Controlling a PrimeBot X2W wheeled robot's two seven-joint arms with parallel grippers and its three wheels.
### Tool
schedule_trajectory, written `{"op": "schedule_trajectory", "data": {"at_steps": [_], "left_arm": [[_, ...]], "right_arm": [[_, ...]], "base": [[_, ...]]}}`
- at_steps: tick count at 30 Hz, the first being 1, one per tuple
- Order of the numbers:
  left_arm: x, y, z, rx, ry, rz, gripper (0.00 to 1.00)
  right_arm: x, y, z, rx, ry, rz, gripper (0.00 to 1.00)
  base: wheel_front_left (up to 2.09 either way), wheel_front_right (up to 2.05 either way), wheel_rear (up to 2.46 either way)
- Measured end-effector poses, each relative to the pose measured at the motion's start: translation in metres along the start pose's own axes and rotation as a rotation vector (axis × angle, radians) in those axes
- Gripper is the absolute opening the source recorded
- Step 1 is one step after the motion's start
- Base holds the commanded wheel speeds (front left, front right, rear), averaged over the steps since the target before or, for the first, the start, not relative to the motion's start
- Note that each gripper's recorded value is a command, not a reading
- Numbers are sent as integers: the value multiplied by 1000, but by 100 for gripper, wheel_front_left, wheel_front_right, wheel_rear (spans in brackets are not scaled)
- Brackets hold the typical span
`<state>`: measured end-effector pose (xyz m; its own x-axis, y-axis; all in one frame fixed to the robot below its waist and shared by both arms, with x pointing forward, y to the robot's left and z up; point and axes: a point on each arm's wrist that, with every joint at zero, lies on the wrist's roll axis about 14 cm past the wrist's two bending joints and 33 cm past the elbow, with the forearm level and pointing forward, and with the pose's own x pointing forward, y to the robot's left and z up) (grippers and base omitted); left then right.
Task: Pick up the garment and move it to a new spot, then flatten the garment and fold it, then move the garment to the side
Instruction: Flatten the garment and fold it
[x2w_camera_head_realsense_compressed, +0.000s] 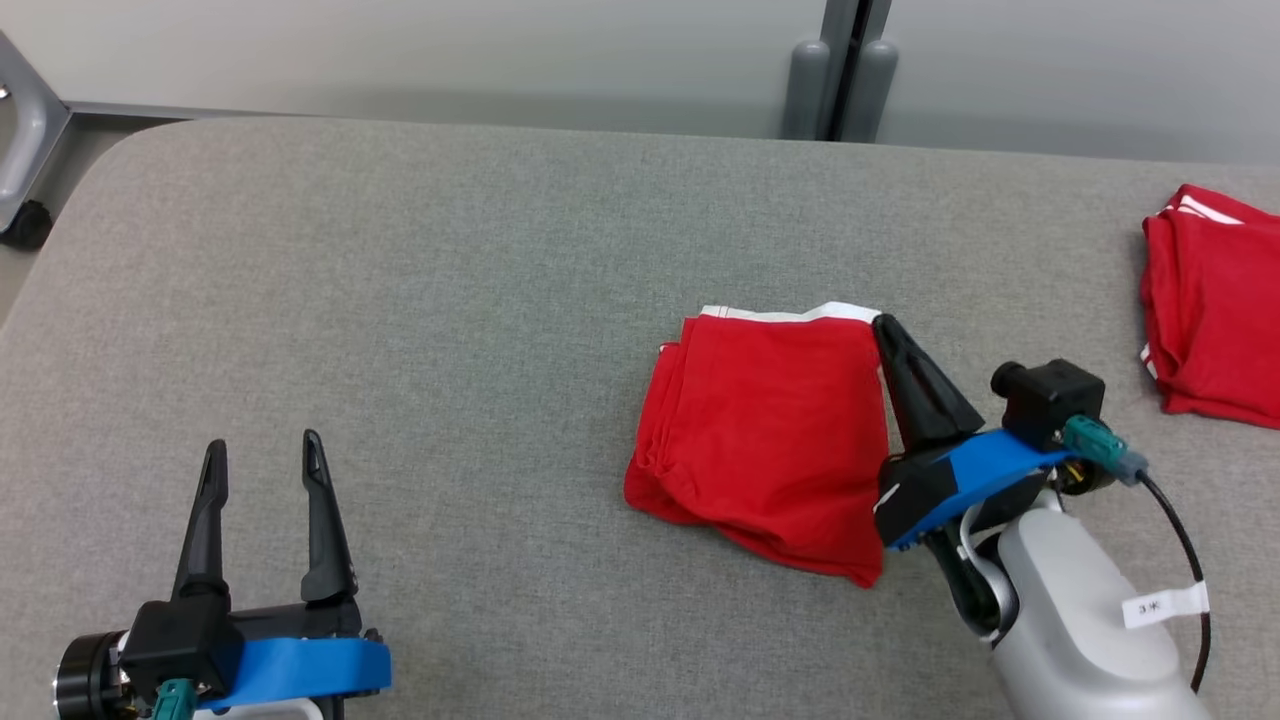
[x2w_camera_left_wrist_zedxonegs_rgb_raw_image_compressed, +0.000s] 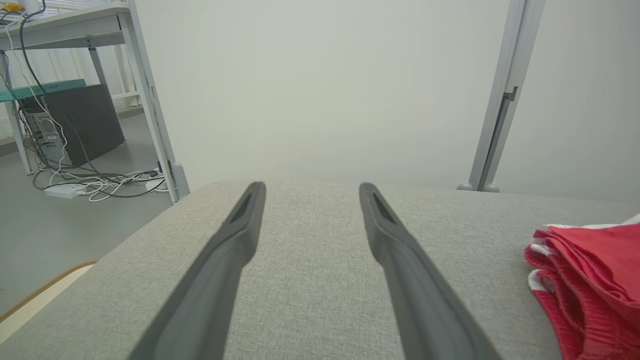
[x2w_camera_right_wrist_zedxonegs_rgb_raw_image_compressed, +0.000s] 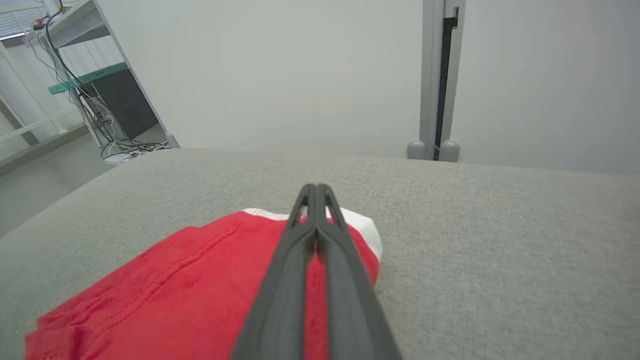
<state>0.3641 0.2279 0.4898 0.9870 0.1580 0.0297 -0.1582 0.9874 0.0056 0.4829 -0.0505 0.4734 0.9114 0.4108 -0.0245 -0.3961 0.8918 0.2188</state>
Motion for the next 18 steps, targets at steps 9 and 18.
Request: {"op": "schedule_trajectory", "data": {"at_steps": [9, 18], "left_arm": [[4, 6, -2, 5, 6, 20, 100], [3, 16, -6, 5, 20, 49, 100]], "right_arm": [[16, 9, -44, -88, 148, 36, 0], [22, 71, -63, -64, 187, 220, 0]], "base": [[0, 0, 0], [0, 0, 0]]}}
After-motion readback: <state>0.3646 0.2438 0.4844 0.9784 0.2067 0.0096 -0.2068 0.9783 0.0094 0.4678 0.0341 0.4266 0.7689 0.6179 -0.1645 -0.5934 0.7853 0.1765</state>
